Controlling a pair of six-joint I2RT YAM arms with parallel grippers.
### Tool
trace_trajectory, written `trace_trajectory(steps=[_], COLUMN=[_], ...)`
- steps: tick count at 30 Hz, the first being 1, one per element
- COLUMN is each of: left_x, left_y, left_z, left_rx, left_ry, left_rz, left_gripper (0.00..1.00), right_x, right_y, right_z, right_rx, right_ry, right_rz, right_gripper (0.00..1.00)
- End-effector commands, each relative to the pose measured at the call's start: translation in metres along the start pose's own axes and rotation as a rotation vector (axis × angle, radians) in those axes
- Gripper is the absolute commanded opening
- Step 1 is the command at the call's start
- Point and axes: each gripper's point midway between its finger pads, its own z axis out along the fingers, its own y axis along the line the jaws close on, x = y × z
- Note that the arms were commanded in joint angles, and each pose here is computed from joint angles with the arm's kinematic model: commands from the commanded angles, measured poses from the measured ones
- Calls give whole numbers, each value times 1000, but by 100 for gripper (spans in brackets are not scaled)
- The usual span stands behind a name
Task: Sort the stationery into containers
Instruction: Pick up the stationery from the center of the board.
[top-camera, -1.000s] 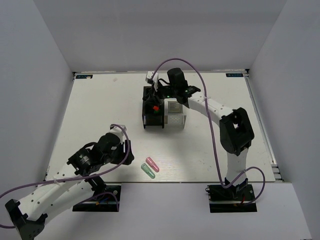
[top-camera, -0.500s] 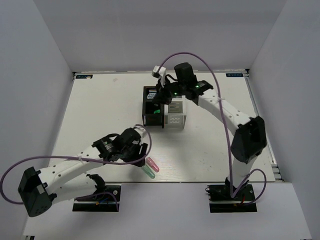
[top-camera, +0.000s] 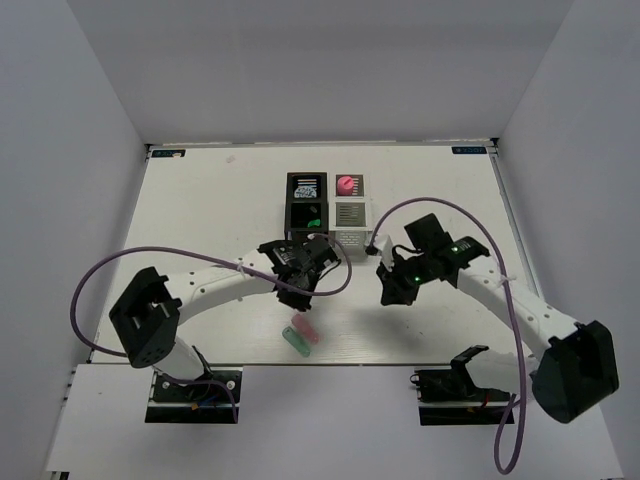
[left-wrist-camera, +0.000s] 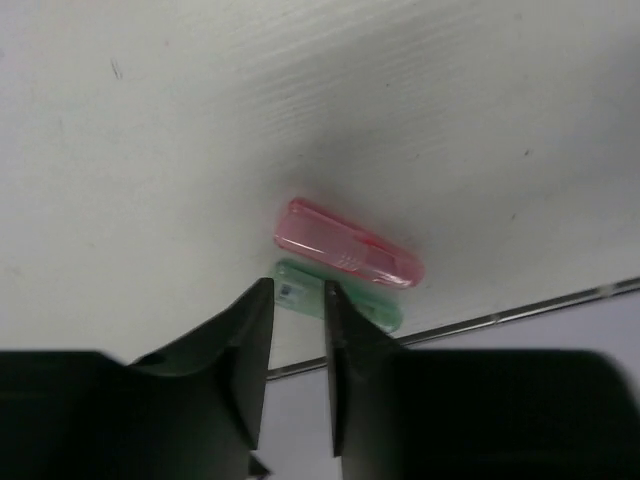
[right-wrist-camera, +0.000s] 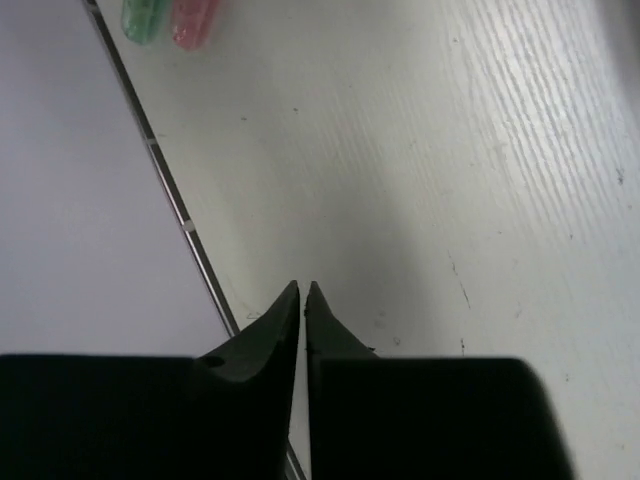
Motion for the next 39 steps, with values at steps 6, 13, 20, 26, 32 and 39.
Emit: trace_trajectory(steps=[6,13,20,26,32,39], left_x=[11,13,8,23,34,43], left_y=[-9,-14,-24,-17,-10,-13], left_z=[11,35,52,69,77,79], left_rx=[-103,-93,-79,-143,-205,-282], left_ry=[-33,-101,-96,-68,-33,94], left_rz=[-609,-887,-918,-936,-891,-760], left_gripper=[43,46,53,54,44,54], right_x=[-19,-19,-14,-15,-14,-15], right_y=[-20,-30,-32,-30,-31,-32], right_z=[-23,-33,-37,-43,-46,-52], right_rx=[184,241,249,242,241,240], right_ry=[-142,-177,-201,-222,-236,-259], right_rz=[24,43,47,53,71,86], right_gripper=[29,29,29,30,30,30])
